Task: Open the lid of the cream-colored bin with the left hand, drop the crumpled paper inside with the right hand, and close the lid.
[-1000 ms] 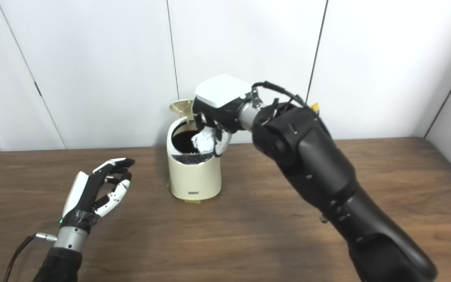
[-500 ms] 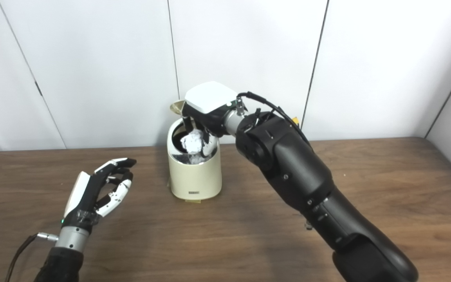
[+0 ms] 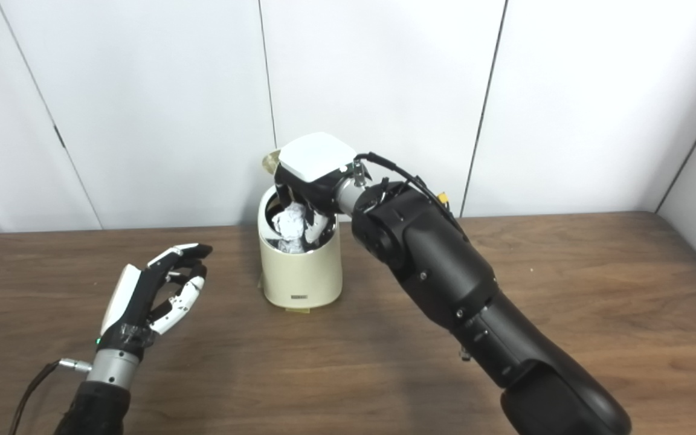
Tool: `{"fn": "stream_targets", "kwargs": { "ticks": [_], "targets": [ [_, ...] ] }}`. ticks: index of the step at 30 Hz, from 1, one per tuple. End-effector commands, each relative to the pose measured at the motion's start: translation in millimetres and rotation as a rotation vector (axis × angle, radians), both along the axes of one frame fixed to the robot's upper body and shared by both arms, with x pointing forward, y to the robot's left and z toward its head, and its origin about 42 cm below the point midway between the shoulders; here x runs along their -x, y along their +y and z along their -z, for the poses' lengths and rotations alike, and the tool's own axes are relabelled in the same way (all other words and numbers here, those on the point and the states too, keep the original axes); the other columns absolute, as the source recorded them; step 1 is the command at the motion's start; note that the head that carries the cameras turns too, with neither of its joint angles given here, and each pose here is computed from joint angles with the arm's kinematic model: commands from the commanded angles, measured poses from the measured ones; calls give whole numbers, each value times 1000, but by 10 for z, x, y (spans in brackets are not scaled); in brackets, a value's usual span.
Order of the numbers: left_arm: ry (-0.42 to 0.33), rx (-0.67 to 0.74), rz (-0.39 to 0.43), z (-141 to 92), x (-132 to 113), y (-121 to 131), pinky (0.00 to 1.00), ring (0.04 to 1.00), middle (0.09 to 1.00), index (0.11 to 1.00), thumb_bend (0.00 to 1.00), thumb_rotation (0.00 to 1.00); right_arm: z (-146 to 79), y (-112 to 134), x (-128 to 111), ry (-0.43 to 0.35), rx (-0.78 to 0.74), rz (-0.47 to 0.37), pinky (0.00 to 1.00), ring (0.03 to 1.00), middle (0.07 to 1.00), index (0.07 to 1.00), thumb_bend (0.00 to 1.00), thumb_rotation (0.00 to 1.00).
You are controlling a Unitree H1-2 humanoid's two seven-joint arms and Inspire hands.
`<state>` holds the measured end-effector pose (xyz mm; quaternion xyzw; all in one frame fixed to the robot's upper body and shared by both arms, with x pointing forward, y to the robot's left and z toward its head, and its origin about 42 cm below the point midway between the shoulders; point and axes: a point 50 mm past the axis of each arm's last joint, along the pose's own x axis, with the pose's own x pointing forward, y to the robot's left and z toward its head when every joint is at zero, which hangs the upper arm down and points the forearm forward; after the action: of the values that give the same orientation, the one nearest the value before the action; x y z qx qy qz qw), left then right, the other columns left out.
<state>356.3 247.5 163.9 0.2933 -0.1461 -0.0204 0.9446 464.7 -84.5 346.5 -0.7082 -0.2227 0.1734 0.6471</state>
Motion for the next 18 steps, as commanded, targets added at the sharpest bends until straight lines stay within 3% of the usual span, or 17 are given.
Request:
{"fn": "stream_targets", "kwargs": {
  "ticks": [1,6,13,16,18],
  "targets": [
    [-89,4,18,-234,-60,-22,649,768,788,782,273,607,-275,14,-30,-102,-35,-15,287,413,527,470,516,0],
    [-85,-3,13,-218,-65,-18,656,772,793,783,288,634,-268,-23,-20,-87,-103,-18,299,434,539,478,516,0],
    [-87,-3,12,-223,-59,-22,654,770,789,778,289,613,-253,-49,-31,-141,-91,3,305,434,552,476,515,0],
    [-86,-2,13,-226,-54,-24,654,771,792,780,287,612,-243,-56,-30,-147,-89,15,362,458,590,466,512,0],
    [-85,1,15,-226,-56,-22,657,772,790,781,289,609,-238,-64,-27,-153,-91,15,429,525,630,482,521,102]
  ]
}}
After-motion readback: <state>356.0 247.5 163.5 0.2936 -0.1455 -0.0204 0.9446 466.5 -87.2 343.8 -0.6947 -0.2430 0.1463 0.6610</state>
